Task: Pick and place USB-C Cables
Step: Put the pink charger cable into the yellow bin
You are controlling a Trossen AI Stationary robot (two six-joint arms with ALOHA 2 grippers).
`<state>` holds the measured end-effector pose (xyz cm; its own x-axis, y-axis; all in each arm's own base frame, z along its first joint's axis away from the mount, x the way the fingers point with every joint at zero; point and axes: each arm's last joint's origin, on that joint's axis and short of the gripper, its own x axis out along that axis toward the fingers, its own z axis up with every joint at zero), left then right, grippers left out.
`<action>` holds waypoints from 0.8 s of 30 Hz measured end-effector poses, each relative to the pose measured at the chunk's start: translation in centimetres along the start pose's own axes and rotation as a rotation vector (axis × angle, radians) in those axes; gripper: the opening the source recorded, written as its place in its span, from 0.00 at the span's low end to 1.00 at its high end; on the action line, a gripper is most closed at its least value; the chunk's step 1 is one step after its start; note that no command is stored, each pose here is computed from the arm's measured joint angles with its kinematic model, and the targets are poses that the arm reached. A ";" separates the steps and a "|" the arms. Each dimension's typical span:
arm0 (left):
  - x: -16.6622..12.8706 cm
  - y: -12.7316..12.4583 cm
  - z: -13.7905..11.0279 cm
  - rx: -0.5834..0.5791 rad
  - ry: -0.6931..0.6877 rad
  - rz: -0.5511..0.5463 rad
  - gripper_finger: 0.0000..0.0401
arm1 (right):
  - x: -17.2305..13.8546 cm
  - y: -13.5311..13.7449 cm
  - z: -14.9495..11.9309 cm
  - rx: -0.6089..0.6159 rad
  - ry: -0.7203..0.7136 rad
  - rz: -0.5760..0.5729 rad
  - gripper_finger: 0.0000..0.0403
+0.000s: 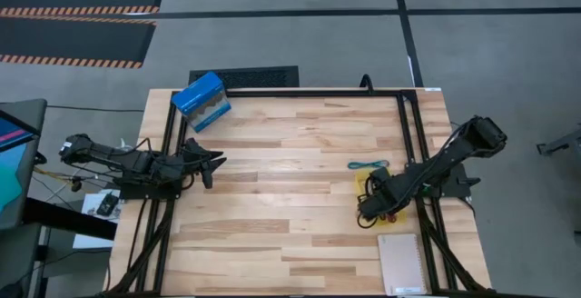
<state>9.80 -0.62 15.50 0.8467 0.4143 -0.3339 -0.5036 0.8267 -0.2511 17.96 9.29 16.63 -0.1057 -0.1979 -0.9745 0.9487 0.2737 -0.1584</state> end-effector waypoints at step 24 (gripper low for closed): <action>0.0 0.0 0.0 0.000 0.000 0.000 0.28 | 2.8 -0.4 0.1 0.051 0.040 0.039 0.10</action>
<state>9.80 -0.62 15.50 0.8468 0.4141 -0.3339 -0.5034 0.8268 -0.2511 17.31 8.57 13.98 -0.0788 -0.1498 -0.9856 0.9662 0.2320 -0.1125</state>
